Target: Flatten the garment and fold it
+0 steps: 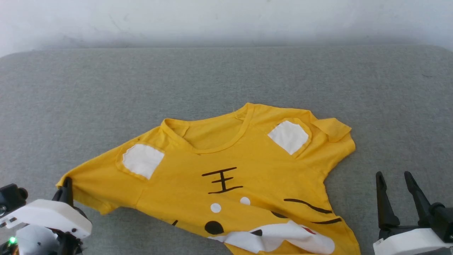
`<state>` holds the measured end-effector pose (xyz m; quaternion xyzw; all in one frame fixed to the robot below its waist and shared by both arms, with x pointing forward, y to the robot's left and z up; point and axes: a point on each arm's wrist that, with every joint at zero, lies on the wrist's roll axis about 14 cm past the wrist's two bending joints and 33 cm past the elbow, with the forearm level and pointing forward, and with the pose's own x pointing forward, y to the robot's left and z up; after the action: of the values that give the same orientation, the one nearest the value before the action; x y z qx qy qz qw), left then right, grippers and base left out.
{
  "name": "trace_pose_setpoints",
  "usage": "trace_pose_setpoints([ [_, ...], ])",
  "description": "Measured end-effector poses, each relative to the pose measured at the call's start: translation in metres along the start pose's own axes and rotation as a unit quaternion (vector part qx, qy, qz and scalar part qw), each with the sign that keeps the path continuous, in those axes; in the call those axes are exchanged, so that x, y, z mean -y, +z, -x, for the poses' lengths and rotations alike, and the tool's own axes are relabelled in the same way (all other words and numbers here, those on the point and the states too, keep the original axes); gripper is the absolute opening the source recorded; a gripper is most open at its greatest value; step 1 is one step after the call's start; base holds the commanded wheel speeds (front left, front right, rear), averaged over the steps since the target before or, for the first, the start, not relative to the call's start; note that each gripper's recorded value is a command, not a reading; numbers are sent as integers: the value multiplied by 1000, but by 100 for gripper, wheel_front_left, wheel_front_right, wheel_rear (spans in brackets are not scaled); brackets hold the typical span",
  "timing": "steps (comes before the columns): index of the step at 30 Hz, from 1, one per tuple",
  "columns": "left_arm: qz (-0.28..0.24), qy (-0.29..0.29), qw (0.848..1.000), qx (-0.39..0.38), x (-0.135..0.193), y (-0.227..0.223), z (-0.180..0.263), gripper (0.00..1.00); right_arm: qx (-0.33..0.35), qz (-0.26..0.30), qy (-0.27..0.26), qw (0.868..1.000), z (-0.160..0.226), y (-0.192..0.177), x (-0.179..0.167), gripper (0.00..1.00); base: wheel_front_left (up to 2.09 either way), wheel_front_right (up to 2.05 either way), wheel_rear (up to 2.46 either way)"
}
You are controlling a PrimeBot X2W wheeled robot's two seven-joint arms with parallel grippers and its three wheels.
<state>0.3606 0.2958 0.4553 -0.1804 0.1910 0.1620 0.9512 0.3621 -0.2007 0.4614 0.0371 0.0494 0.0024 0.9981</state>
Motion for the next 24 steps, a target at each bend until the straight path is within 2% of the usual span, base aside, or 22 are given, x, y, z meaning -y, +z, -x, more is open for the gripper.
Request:
trace_pose_setpoints([
  [7,11,-10,1000,13,7,3,13,0,1,24,36,999,-15,12,-22,100,0,0,0],
  [10,8,-18,1000,18,13,5,13,0,1,35,40,999,-32,25,-26,100,0,0,0],
  [13,4,-29,999,25,22,11,8,0,-18,68,40,997,-52,34,-29,100,0,0,0],
  [18,-2,-46,998,32,37,16,-4,0,-110,99,36,988,-82,22,-25,100,0,0,0],
  [22,-9,-61,998,28,48,14,-15,0,-222,136,32,965,-91,-11,-7,100,0,0,0],
  [24,-11,-64,998,24,51,11,-20,0,-260,129,37,956,-93,-25,-5,100,0,0,0],
])
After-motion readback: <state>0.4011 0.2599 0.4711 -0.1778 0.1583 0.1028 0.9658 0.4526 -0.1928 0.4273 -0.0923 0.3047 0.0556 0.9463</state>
